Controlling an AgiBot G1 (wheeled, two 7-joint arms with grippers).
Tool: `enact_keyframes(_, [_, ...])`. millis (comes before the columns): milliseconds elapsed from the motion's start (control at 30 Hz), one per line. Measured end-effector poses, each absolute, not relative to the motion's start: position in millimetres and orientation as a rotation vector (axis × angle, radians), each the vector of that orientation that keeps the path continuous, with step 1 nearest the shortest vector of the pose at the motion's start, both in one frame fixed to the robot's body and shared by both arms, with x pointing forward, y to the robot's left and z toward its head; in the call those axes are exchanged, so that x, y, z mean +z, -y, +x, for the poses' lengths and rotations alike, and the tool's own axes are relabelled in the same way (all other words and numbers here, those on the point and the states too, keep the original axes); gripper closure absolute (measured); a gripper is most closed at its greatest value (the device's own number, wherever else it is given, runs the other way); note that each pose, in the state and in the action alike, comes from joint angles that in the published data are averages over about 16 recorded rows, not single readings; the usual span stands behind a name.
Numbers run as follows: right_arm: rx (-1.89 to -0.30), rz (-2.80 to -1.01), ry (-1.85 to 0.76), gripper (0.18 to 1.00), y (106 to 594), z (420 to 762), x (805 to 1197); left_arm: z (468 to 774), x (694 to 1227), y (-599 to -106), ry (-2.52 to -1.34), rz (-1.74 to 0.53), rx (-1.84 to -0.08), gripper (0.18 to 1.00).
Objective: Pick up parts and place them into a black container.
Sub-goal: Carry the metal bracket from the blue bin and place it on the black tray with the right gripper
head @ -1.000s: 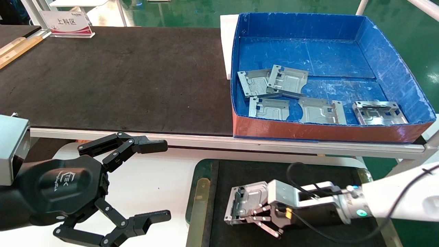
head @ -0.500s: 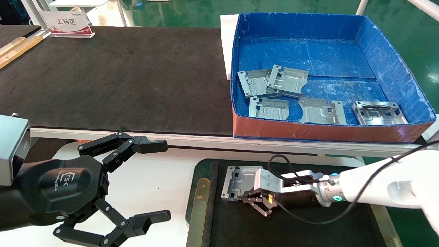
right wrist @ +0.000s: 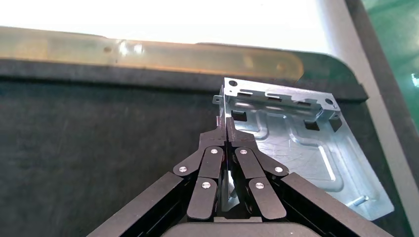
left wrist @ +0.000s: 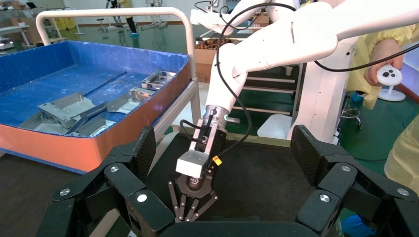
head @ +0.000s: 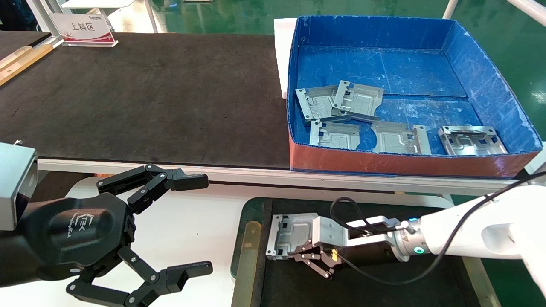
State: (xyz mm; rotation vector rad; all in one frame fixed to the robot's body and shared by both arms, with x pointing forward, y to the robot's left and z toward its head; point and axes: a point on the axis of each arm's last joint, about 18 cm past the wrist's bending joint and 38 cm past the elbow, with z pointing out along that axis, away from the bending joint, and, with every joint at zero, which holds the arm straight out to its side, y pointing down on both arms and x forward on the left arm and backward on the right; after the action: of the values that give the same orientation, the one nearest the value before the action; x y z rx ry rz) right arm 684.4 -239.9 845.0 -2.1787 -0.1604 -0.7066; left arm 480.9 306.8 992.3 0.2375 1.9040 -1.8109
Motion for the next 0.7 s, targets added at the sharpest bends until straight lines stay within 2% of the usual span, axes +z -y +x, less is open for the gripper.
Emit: enact_keyframes(700, [-0.741,-2.217,0.228,0.988,235.4,688.2,840.3,480.9,992.3,-306.8,-1.904,0.237,-1.811,0.184])
